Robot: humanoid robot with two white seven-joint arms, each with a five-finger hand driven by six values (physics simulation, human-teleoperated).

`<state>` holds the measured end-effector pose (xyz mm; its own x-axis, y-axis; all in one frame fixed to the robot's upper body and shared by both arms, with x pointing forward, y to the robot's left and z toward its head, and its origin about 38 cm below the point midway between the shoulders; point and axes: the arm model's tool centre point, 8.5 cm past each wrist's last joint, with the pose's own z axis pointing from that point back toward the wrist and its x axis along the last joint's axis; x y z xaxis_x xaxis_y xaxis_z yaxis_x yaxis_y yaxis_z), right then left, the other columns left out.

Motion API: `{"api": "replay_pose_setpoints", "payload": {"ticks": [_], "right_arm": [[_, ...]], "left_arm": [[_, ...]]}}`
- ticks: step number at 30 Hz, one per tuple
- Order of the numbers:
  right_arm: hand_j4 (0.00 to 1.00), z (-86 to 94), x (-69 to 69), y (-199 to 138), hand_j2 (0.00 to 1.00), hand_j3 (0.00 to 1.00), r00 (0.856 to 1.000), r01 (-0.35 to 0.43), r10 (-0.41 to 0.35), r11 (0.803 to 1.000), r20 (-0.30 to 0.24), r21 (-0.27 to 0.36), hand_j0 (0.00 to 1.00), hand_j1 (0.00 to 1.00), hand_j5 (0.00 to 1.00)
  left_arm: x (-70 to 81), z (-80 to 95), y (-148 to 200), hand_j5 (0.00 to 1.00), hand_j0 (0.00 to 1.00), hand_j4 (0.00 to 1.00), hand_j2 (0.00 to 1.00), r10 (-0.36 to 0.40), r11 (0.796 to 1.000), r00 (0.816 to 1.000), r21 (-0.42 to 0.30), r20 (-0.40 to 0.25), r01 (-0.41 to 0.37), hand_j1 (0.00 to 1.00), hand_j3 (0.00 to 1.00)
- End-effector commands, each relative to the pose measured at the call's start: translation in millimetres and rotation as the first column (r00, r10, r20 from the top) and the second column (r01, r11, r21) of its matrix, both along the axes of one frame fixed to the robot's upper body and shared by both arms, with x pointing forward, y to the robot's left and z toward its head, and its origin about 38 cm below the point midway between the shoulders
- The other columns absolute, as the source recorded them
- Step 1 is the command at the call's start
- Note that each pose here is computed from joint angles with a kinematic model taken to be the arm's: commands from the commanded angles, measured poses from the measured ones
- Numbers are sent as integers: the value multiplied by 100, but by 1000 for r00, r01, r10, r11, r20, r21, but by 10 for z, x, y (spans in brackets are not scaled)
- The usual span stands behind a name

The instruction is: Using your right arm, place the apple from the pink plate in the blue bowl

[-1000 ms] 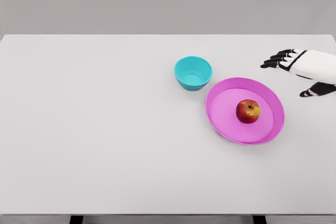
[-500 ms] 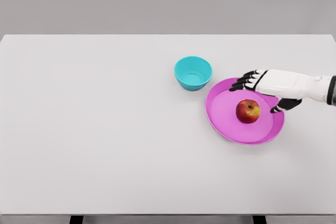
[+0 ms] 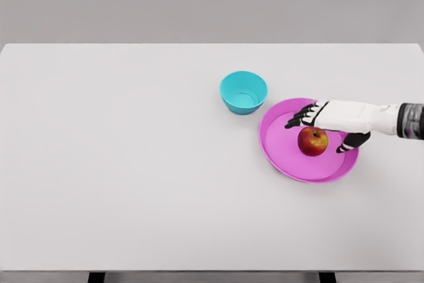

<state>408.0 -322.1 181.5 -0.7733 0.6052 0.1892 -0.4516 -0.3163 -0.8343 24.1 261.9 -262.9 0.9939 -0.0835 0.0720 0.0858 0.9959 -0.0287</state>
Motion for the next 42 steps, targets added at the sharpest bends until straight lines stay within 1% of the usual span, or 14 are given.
{"api": "replay_pose_setpoints", "payload": {"ticks": [1,16,17,18,19,21,22,23,24,25,26,27,29,42], "right_arm": [[100,-62,4,-20,100,100,1000,10,-10,1000,-15,-8,100,100,100],[100,-169,-16,62,100,100,999,-13,12,1000,-44,-16,100,100,100],[96,-175,-18,70,96,96,999,-15,14,1000,-45,-15,96,96,96],[96,-178,-20,65,96,96,999,-15,14,1000,-46,-17,96,96,96],[90,-180,-19,61,90,90,999,-13,12,1000,-47,-18,90,90,90],[65,-180,-19,61,65,65,999,-13,12,1000,-47,-18,65,65,65],[56,-180,-19,61,56,56,999,-13,12,1000,-47,-18,56,56,56],[49,-180,-19,61,49,49,999,-13,12,1000,-47,-18,49,49,49],[46,-178,-20,65,46,46,999,-15,14,1000,-46,-17,46,46,46],[41,-180,-19,61,41,41,999,-13,12,1000,-47,-18,41,41,41],[40,-180,-19,61,40,40,999,-13,12,1000,-47,-18,40,40,40],[37,-180,-19,61,37,37,999,-13,12,1000,-47,-18,37,37,37],[36,-180,-19,61,36,36,999,-13,12,1000,-47,-18,36,36,36],[36,44,106,85,36,36,1000,-11,11,1000,9,-4,36,36,36]], "left_arm": [[0,0,0,100,100,100,100,0,1000,1000,0,0,0,100,100],[0,0,0,100,100,100,100,0,1000,1000,0,0,0,100,100],[0,0,1,100,100,100,100,0,1000,1000,1,0,0,100,100],[0,0,0,100,100,100,100,0,1000,1000,0,0,0,100,100],[1,0,1,100,100,100,100,0,1000,1000,1,0,0,100,100],[0,0,1,100,100,100,100,0,1000,1000,1,0,0,100,100],[0,0,1,100,100,100,100,0,1000,1000,1,0,0,100,100],[-1,0,1,100,100,100,100,0,1000,1000,1,-1,0,100,100],[1,0,1,100,100,100,100,0,1000,1000,1,0,0,100,100],[0,0,1,100,100,100,100,0,1000,1000,1,0,0,100,100],[0,0,0,100,100,100,100,0,1000,1000,0,0,0,100,100],[-1,0,0,100,100,100,100,0,1000,1000,0,-1,0,100,100],[0,0,0,100,100,100,100,0,1000,1000,0,0,0,100,100],[10,0,0,100,100,100,100,0,1000,1000,0,2,0,100,100]]}}
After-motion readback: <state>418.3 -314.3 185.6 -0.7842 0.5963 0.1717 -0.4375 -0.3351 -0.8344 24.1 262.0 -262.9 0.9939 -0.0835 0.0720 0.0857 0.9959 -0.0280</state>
